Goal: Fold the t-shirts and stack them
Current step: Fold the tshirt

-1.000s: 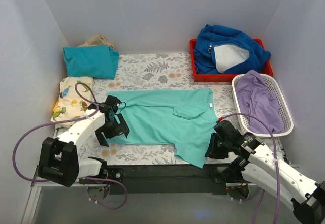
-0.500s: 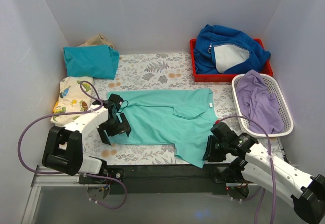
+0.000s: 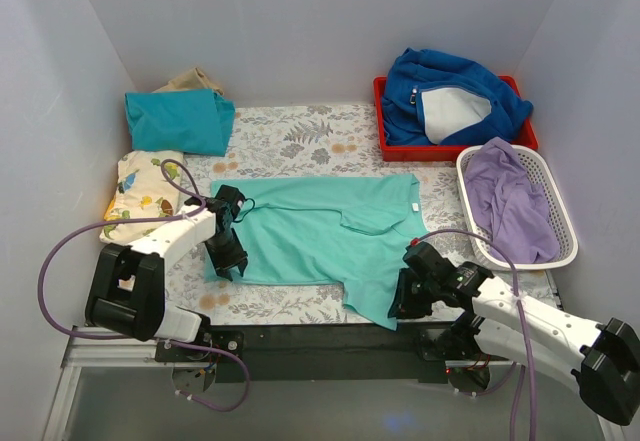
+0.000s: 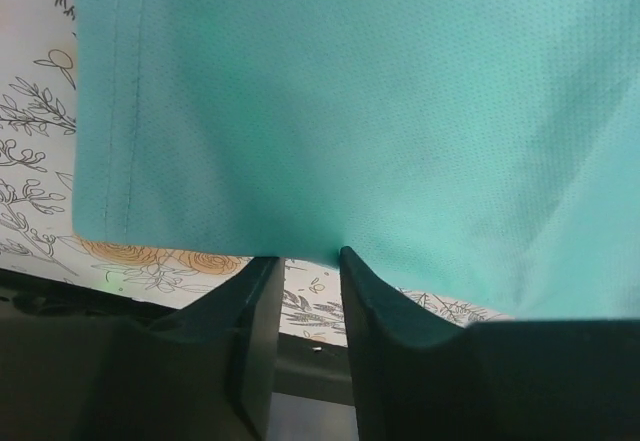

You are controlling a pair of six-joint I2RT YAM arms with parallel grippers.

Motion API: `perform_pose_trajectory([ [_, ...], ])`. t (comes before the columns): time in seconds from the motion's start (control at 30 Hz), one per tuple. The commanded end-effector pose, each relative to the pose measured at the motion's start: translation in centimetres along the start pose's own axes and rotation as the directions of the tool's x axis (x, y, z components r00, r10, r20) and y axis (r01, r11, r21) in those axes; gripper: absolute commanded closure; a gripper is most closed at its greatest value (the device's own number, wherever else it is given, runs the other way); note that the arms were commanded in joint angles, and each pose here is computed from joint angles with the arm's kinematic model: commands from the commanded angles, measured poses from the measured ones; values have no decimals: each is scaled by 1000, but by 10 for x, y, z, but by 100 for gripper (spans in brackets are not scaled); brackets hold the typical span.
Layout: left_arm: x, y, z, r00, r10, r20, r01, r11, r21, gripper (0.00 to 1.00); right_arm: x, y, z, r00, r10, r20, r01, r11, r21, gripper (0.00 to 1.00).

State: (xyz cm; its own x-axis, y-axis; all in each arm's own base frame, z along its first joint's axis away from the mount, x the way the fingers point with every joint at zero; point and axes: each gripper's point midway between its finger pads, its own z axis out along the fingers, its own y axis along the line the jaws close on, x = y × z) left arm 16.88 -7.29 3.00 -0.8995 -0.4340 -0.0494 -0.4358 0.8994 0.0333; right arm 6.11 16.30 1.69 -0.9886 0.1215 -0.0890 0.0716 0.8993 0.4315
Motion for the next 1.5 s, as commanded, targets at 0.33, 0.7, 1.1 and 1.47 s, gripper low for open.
perform_pose_trajectory([
  [0.33,2,-1,-11,1000,-1,24,1,1000,20,87,-13,-7,-6,994,-22,104,20,999,26,99],
  [0.7,5,6,-14,999,-24,38,24,1000,-5,32,-16,-5,-8,992,-47,113,45,999,28,99],
  [1.1,5,5,4,1000,-17,-24,15,998,-67,65,-22,2,-13,988,-76,138,75,997,11,99],
  [1.47,5,3,3,1000,-13,-23,12,998,-54,100,-24,4,-14,985,-114,132,112,993,23,99],
])
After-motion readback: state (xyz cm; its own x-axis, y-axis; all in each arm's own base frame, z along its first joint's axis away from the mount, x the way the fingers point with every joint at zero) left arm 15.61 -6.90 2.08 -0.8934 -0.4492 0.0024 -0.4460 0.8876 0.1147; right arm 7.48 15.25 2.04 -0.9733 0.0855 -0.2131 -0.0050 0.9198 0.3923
